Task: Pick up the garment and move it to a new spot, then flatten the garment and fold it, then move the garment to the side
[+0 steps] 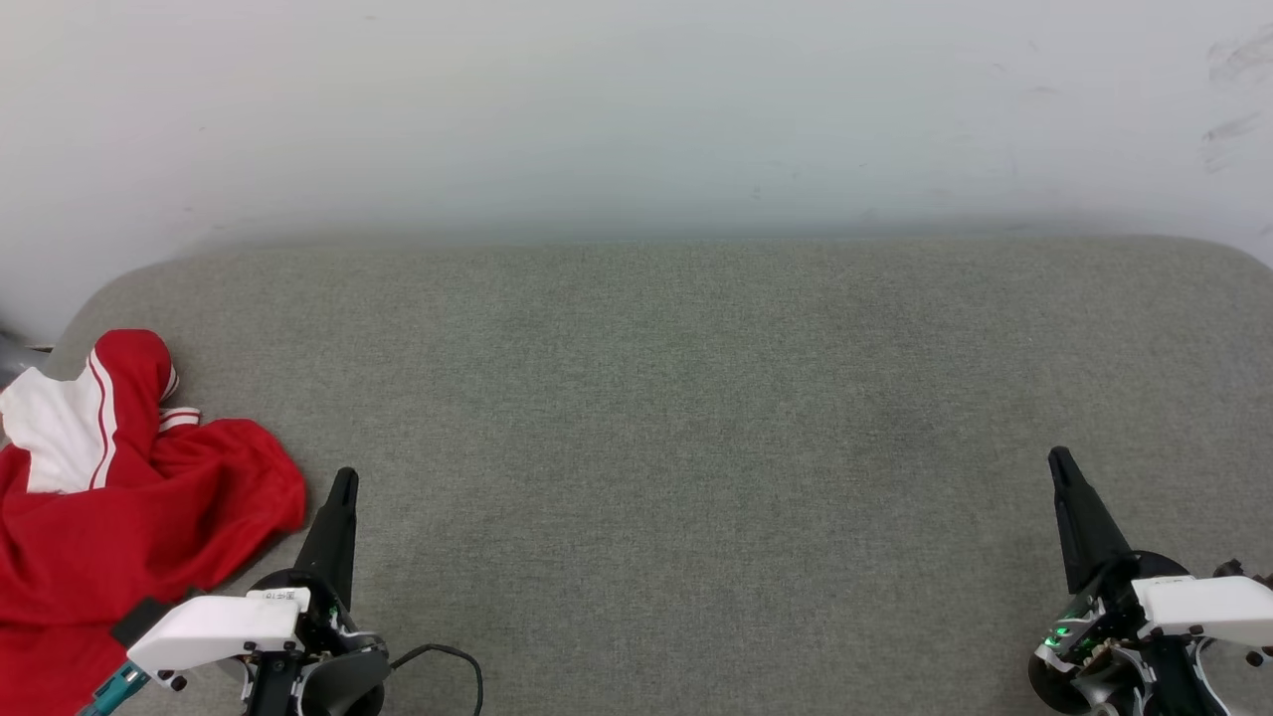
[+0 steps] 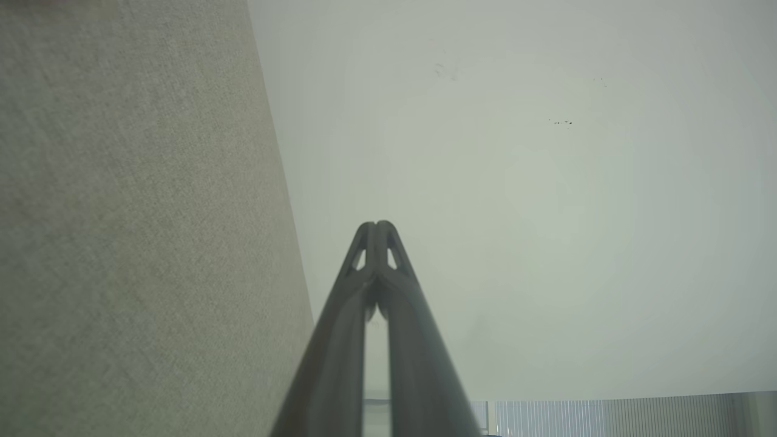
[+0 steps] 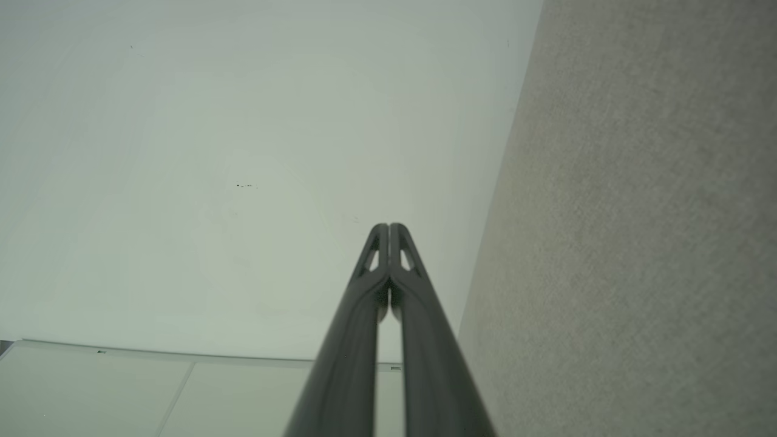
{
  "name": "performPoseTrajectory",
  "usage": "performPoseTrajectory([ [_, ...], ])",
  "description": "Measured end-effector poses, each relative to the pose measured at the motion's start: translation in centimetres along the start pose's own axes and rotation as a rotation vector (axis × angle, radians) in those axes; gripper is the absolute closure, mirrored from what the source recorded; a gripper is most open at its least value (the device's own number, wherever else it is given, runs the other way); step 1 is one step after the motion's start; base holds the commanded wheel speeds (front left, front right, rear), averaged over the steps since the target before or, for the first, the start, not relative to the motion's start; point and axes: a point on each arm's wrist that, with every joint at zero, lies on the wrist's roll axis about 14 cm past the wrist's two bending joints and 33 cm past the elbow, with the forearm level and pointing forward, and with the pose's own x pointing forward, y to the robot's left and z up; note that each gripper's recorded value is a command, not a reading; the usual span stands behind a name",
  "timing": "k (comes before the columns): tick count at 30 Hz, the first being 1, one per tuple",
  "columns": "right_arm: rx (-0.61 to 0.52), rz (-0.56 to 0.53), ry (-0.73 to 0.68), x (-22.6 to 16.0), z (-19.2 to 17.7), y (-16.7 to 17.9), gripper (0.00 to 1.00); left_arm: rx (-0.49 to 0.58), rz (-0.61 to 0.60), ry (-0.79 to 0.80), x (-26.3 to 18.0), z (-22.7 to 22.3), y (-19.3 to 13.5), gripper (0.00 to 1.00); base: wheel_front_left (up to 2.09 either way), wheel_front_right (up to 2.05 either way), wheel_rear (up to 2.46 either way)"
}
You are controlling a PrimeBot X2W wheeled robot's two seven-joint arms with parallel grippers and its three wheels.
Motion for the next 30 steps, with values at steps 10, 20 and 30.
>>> performPoseTrajectory([
  [10, 0.000, 0.000, 0.000, 0.00, 0.00, 0.00, 1.00, 0.000, 0.000, 0.000, 0.00, 0.00, 0.00, 1.00, 0.00, 0.00, 0.00],
  [20, 0.000, 0.000, 0.000, 0.00, 0.00, 0.00, 1.00, 0.000, 0.000, 0.000, 0.00, 0.00, 0.00, 1.00, 0.00, 0.00, 0.00],
  [30, 0.000, 0.000, 0.000, 0.00, 0.00, 0.00, 1.00, 0.000, 0.000, 0.000, 0.00, 0.00, 0.00, 1.00, 0.00, 0.00, 0.00],
])
